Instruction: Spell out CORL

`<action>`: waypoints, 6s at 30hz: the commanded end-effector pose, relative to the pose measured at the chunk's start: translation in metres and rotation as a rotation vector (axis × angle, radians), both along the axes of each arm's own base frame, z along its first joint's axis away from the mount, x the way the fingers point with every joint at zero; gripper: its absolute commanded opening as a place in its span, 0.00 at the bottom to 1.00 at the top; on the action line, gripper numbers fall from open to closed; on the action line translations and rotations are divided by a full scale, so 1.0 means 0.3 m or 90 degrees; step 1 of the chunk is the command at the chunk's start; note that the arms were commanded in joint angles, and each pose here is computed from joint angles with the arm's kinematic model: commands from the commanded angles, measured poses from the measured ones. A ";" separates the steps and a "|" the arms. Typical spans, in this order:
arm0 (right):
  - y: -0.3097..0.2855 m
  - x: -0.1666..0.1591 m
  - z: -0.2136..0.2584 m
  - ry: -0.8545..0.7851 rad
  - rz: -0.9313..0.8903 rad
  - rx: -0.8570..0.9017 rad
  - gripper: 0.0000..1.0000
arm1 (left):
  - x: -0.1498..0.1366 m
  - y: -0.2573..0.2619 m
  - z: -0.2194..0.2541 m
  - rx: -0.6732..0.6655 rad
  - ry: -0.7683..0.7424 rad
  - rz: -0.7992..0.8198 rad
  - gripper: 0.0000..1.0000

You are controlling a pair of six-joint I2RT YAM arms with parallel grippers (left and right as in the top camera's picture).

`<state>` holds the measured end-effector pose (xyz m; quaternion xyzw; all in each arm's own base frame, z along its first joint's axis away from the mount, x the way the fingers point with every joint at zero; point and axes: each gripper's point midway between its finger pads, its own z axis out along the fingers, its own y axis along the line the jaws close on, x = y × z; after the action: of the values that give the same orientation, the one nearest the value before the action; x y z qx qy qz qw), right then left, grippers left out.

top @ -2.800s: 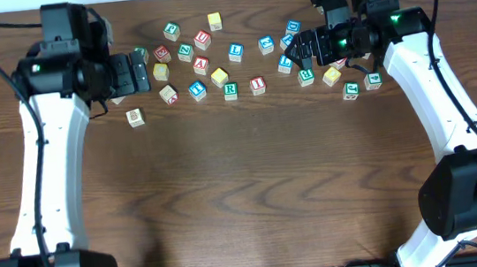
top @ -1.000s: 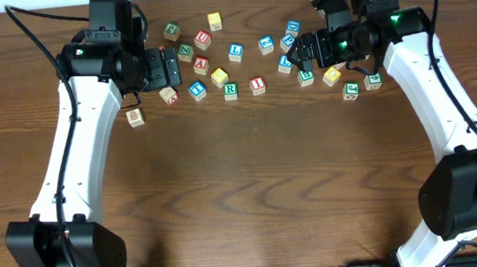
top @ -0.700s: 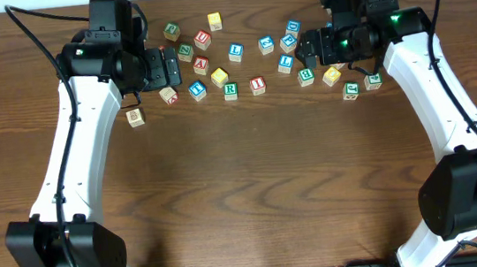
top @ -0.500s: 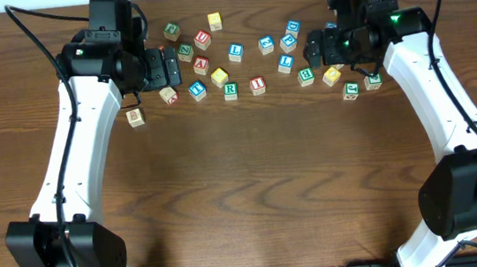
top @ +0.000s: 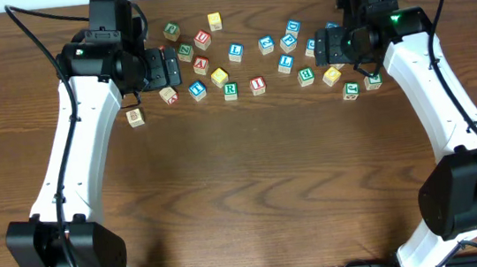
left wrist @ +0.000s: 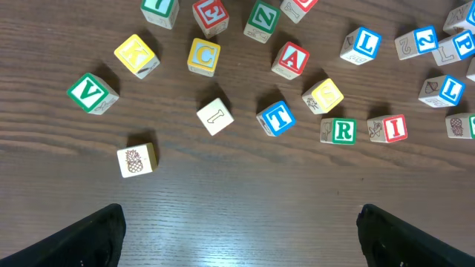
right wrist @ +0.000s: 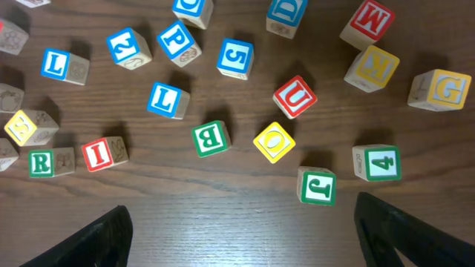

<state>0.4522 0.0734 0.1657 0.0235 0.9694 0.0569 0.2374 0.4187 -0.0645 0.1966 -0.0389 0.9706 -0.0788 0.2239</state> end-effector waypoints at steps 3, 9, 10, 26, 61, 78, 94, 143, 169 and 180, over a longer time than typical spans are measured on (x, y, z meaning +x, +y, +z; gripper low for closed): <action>-0.001 0.006 0.024 -0.008 -0.031 0.001 0.89 | 0.009 -0.006 0.009 -0.001 -0.005 -0.012 0.98; -0.019 0.008 0.023 -0.008 -0.067 -0.001 0.86 | 0.009 -0.006 0.008 -0.001 -0.005 -0.012 0.98; -0.022 0.009 0.023 -0.009 -0.074 -0.001 0.86 | 0.010 -0.006 0.008 -0.001 -0.005 -0.012 0.98; -0.045 0.017 0.027 -0.016 -0.142 0.007 0.84 | 0.070 -0.055 -0.023 -0.024 -0.018 0.009 0.98; -0.051 -0.027 -0.038 0.024 -0.143 -0.002 0.91 | 0.420 0.042 -0.470 0.127 -0.049 -0.107 0.82; -0.051 -0.027 -0.038 0.025 -0.143 -0.003 0.92 | 0.448 0.037 -0.580 0.126 -0.043 -0.108 0.79; -0.051 -0.022 -0.036 0.020 -0.143 -0.002 0.93 | 0.431 0.040 -0.607 0.128 -0.024 -0.109 0.53; -0.051 -0.021 -0.035 0.019 -0.143 -0.002 0.95 | 0.360 0.052 -0.074 0.065 -0.144 0.010 0.28; -0.051 -0.019 -0.034 0.017 -0.143 -0.001 0.96 | -0.263 -0.152 -0.308 0.078 0.220 -0.016 0.28; -0.049 -0.012 -0.031 0.011 -0.143 0.001 0.96 | -0.255 -0.232 -0.475 0.058 0.170 -0.027 0.28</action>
<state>0.4492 0.0572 0.1559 0.1293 0.9638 0.0342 0.2307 0.3474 -0.1311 0.0635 -0.0095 0.9947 -0.0348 0.0958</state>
